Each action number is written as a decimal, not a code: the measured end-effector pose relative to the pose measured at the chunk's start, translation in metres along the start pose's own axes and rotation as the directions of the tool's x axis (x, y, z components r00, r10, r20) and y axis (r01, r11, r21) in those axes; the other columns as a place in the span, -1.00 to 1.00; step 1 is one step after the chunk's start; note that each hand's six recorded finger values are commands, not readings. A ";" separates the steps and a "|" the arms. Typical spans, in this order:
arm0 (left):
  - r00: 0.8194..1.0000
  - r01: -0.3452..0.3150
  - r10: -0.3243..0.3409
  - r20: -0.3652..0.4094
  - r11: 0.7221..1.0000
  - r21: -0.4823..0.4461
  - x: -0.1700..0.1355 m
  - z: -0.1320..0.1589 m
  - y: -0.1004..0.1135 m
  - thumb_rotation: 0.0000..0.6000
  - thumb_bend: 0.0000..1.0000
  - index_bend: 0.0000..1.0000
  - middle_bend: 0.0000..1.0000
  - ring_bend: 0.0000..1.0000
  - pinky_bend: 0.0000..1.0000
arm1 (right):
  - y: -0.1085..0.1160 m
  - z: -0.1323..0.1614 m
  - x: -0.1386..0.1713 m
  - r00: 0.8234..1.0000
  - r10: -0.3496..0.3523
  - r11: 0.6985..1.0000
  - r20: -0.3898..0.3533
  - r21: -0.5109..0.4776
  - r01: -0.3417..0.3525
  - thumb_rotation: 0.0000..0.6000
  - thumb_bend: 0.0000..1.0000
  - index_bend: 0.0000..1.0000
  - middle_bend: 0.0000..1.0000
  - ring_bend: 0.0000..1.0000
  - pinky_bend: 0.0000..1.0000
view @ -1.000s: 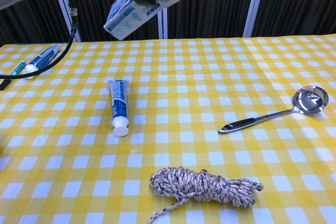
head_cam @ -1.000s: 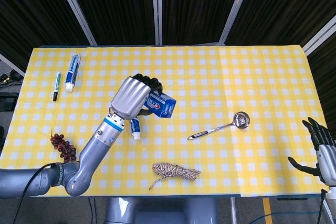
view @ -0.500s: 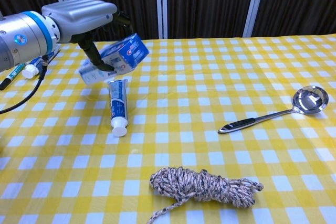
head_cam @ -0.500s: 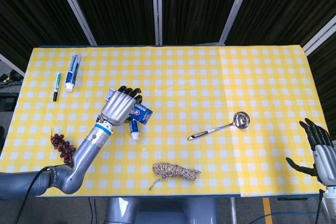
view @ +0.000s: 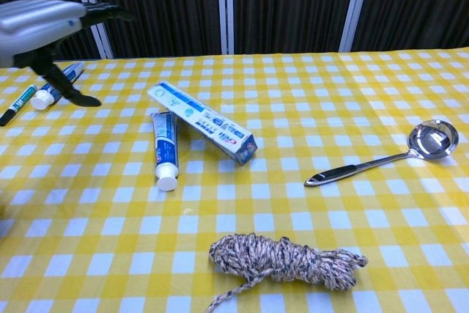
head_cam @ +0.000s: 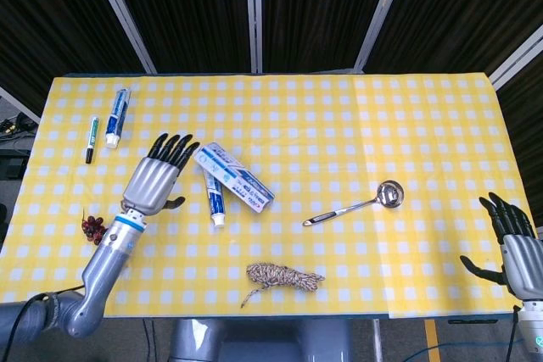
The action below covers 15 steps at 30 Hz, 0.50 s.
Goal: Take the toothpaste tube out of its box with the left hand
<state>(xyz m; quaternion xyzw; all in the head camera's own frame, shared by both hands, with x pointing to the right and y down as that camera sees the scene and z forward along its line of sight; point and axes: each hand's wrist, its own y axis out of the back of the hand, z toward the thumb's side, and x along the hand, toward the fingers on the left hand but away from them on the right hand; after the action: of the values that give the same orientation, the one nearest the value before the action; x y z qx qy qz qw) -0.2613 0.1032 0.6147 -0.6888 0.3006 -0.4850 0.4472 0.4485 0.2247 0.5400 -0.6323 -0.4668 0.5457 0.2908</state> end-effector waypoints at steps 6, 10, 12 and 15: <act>0.993 -0.040 0.043 -0.113 0.999 0.031 -0.066 -0.040 -0.013 1.00 -0.74 -1.00 -1.00 -1.00 -1.00 | -0.004 0.003 0.000 1.000 -0.001 1.000 -0.003 0.027 0.001 1.00 -0.83 -1.00 -1.00 -1.00 -1.00; 0.982 -0.044 0.050 -0.185 0.998 0.038 -0.106 -0.062 -0.024 1.00 -0.74 -1.00 -1.00 -1.00 -1.00 | -0.008 0.005 -0.001 1.000 0.001 0.999 -0.008 0.047 -0.001 1.00 -0.83 -1.00 -1.00 -1.00 -1.00; 0.973 -0.049 0.057 -0.224 0.998 0.040 -0.128 -0.074 -0.030 1.00 -0.74 -1.00 -1.00 -1.00 -1.00 | -0.010 0.007 -0.001 1.000 0.001 0.998 -0.013 0.059 0.000 1.00 -0.83 -1.00 -1.00 -1.00 -1.00; 0.962 -0.053 0.062 -0.268 0.998 0.043 -0.151 -0.088 -0.036 1.00 -0.74 -1.00 -1.00 -1.00 -1.00 | -0.013 0.010 -0.001 1.000 0.000 0.997 -0.020 0.075 0.001 1.00 -0.83 -1.00 -1.00 -1.00 -1.00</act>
<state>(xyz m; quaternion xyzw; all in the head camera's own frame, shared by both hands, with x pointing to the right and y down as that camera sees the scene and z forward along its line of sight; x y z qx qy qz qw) -0.3974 0.2181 0.5982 -0.5996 0.3698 -0.5659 0.4283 0.4354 0.2279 0.5498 -0.6261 -0.4433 0.5564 0.3192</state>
